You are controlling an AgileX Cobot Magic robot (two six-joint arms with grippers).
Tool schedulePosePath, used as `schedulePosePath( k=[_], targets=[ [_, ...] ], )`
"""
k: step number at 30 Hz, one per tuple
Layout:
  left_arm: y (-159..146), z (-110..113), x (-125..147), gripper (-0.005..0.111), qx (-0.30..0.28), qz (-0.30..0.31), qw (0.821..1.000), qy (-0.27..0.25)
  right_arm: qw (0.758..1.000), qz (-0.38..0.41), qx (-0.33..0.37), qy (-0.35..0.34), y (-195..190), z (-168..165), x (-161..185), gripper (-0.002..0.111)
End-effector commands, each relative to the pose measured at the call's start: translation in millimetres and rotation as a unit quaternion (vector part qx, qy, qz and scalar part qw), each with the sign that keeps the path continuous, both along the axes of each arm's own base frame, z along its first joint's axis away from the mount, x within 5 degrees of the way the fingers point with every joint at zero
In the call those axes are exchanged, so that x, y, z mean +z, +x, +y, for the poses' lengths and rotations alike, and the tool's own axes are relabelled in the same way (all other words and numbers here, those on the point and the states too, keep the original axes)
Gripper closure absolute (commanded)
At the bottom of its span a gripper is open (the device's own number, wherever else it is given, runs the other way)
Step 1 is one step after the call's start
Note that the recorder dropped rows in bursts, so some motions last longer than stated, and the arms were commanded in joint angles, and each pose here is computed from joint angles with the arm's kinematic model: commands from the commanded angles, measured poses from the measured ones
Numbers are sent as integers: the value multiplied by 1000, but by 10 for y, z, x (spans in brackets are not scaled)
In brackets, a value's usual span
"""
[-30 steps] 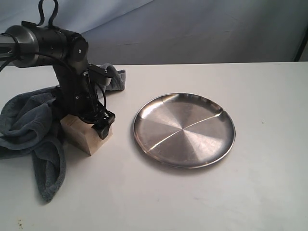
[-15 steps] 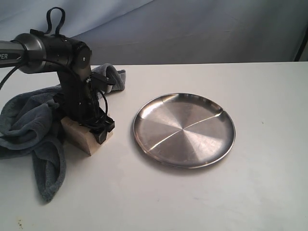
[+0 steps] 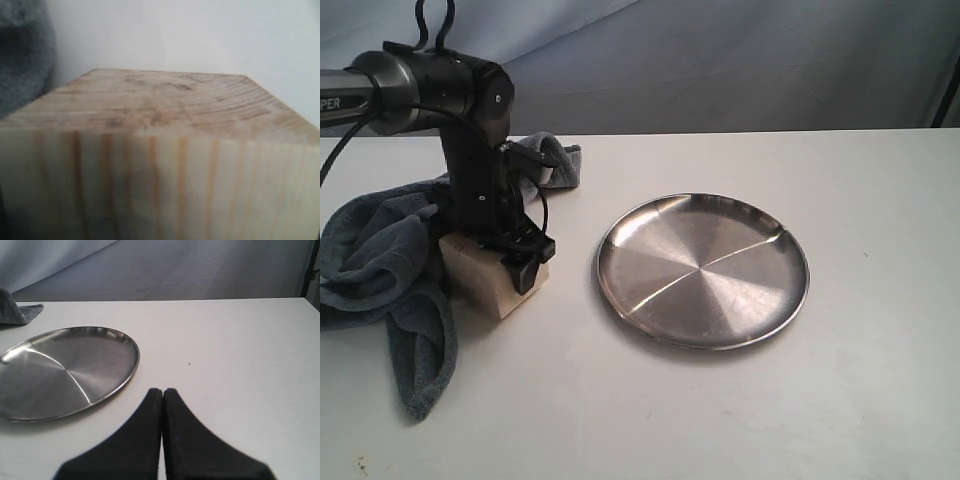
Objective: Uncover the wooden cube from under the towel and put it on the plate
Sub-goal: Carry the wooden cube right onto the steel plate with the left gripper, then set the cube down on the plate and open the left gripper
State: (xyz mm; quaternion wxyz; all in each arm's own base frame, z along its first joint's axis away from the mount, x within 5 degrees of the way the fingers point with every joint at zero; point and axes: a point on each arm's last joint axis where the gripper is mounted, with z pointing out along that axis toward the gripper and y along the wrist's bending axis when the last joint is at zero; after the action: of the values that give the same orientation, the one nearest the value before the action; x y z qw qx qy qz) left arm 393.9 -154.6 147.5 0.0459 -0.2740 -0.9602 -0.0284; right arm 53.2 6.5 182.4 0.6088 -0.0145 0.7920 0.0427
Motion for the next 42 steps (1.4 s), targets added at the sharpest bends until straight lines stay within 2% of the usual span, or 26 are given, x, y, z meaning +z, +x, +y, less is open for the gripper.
schedulePosePath(
  k=[1, 5, 9, 15, 20, 24, 29, 35, 42],
  targets=[
    [73, -145, 243, 107, 11, -21, 998, -60, 1000, 1, 2, 2, -1, 3, -4, 108],
    [130, -285, 420, 107, 13, -42, 994, -101, 1000, 1, 2, 2, -1, 3, -4, 108],
    [78, -588, 586, 107, -19, -67, 991, -116, 1000, 1, 2, 2, -1, 3, -4, 108],
    [-174, -1213, 855, 107, -86, -109, 981, -134, 1000, 1, 2, 2, -1, 3, -4, 108],
    [-252, -1520, 940, 107, -95, -128, 975, -153, 1000, 1, 2, 2, -1, 3, -4, 108],
    [-246, -1661, 829, 107, -105, -130, 975, -147, 1000, 1, 2, 2, -1, 3, -4, 108],
    [-243, -1765, 486, 107, -116, -104, 980, -126, 1000, 1, 2, 2, -1, 3, -4, 108],
    [-192, -1762, 166, 107, -122, -89, 984, -92, 1000, 1, 2, 2, -1, 3, -4, 108],
    [-139, -1721, -21, 107, -137, -94, 985, -51, 1000, 1, 2, 2, -1, 3, -4, 108]
  ],
)
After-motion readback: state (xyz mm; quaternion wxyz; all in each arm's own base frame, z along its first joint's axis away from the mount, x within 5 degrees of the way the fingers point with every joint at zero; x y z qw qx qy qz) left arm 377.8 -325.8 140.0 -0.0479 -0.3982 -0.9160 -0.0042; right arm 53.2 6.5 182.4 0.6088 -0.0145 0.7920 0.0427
